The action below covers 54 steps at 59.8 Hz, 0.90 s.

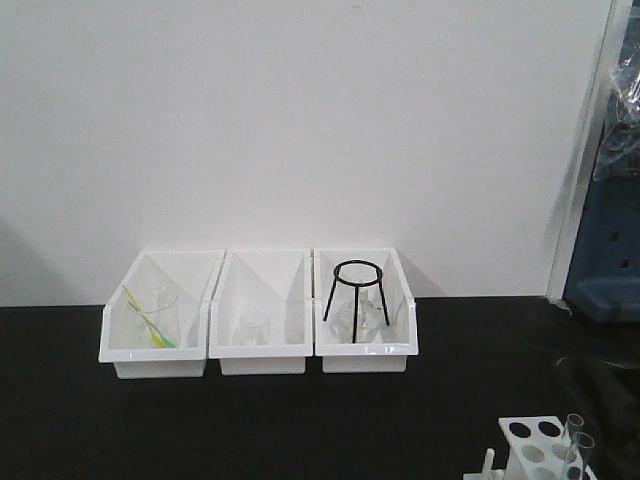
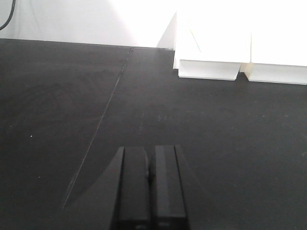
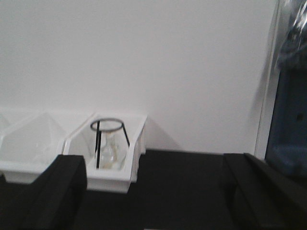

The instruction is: Flip and reinsert test tube from rack

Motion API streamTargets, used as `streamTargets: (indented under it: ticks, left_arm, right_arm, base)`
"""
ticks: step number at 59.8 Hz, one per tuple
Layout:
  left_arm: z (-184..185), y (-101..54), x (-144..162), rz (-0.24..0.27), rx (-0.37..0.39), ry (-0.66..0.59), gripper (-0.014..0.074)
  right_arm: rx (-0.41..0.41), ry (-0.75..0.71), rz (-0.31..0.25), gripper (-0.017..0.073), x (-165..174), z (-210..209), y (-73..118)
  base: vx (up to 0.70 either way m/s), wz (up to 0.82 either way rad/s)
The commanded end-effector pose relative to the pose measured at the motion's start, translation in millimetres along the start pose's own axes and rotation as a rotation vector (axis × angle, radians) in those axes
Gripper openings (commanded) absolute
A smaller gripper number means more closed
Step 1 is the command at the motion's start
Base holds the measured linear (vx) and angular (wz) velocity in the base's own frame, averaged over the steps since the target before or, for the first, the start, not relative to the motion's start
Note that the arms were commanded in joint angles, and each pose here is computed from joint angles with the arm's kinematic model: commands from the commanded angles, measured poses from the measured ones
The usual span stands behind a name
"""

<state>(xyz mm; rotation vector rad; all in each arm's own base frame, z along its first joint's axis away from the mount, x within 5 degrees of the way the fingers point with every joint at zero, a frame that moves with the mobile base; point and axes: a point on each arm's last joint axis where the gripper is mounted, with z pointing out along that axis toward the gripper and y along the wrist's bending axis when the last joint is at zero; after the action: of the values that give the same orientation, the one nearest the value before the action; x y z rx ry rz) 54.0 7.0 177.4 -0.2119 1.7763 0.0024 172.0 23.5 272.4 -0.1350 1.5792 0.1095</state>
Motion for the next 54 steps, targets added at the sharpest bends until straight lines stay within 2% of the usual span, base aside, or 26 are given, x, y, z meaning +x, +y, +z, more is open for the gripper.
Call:
streamTargets:
  ticks: [1,10,17,32,38,46,54]
  left_arm:
    - [0,-1.7,-7,-0.002,0.023,-0.086,-0.0006]
    - [0,-1.7,-7,-0.002,0.023,-0.086,-0.0006]
    - [0,-1.7,-7,-0.002,0.023,-0.086,-0.0006]
    - [0,-1.7,-7,-0.002,0.023,-0.086,-0.0006]
    - [0,-1.7,-7,-0.002,0.023,-0.086,-0.0006]
    - [0,-1.7,-7,-0.002,0.023,-0.086,-0.0006]
    - [0,-1.7,-7,-0.002,0.023,-0.086,-0.0006]
  right_arm:
    - [-0.03,-0.15,0.007,0.0553,19,-11,3.6]
    - [-0.044,-0.084,0.03,0.049,62,-18,5.7]
    - [-0.046,-0.072,0.062,0.0468,72,-10,5.7]
    - [-0.048,-0.082,0.087,0.0466,91,14,5.0]
    - [-0.051,-0.05,0.083,0.0466,98,32,4.7]
    - [-0.05,-0.056,0.035,0.0466,98,49,4.1]
    - [-0.047,-0.066,0.032,0.0445,97,55,3.5]
  base:
    - [0.0,0.0]
    - [0.0,0.0]
    - [0.0,0.0]
    - [0.0,0.0]
    - [0.0,0.0]
    - [0.0,0.0]
    - [0.0,0.0]
